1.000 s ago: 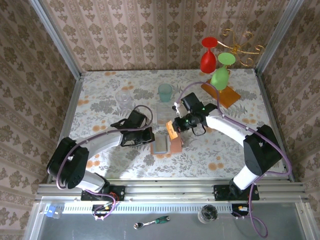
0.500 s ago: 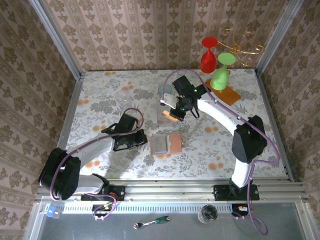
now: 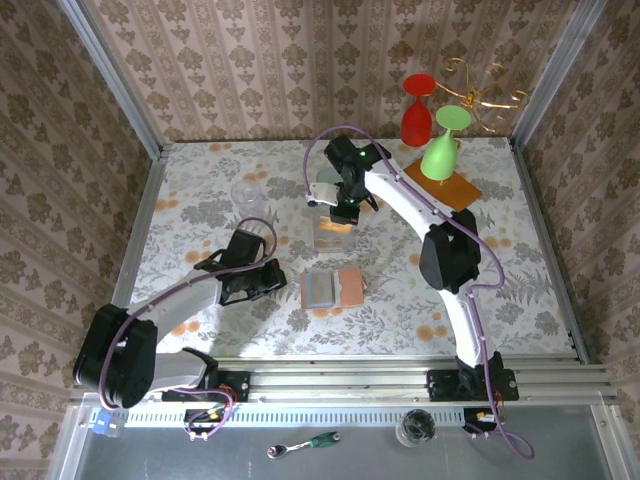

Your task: Take the credit cards out of the card holder

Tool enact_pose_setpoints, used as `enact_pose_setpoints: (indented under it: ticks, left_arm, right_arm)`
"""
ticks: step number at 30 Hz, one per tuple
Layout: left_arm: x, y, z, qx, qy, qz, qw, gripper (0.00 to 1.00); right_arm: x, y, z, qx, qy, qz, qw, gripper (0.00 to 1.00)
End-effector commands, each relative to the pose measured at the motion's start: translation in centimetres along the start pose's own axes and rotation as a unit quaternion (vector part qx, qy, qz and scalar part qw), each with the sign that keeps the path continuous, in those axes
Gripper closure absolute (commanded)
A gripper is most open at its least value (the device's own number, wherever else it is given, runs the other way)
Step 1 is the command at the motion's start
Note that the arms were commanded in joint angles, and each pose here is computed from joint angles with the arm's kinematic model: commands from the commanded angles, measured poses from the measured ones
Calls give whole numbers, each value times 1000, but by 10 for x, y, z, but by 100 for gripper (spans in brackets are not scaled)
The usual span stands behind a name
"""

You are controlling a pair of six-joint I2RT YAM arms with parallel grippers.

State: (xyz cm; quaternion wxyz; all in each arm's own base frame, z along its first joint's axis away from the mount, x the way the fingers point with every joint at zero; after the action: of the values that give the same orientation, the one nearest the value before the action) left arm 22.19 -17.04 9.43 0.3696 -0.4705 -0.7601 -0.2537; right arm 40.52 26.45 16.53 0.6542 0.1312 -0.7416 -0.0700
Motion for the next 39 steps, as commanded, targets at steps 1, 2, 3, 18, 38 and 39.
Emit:
enact_pose_setpoints:
  ticks: [1, 2, 3, 18, 38, 39]
  left_arm:
    - [3, -2, 8, 2, 6, 4, 1000, 95]
    - [2, -2, 9, 4, 6, 7, 1000, 95]
    - [2, -2, 10, 5, 8, 8, 1000, 95]
    - [3, 4, 20, 25, 12, 9, 1000, 95]
    - [-1, 4, 23, 35, 14, 13, 999, 95]
    - [-2, 5, 22, 34, 13, 14, 999, 95]
  right_arm:
    - [-4, -7, 7, 14, 46, 15, 999, 100]
    - [-7, -8, 5, 13, 49, 16, 999, 100]
    - [-9, -9, 3, 13, 53, 17, 998, 100]
    - [-36, -11, 11, 21, 126, 9, 992, 100]
    - [-69, -14, 29, 8, 187, 14, 982, 96]
    - [-66, -13, 28, 7, 186, 10, 983, 91]
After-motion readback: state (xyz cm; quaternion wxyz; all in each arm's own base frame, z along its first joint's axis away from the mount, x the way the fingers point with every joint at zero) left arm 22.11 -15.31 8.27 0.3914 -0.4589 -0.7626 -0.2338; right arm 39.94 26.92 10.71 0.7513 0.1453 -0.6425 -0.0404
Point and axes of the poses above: each hand's point on the last joint's axis, 136 mm out from that joint toward the fingers, its own x axis back along the fingers, its own z axis along the line the jaws close on, y = z × x, the point moved 4 cm from there along x, back along the fingers, and after that the axes turned 14 degrees about x, right-handed, at the moved point
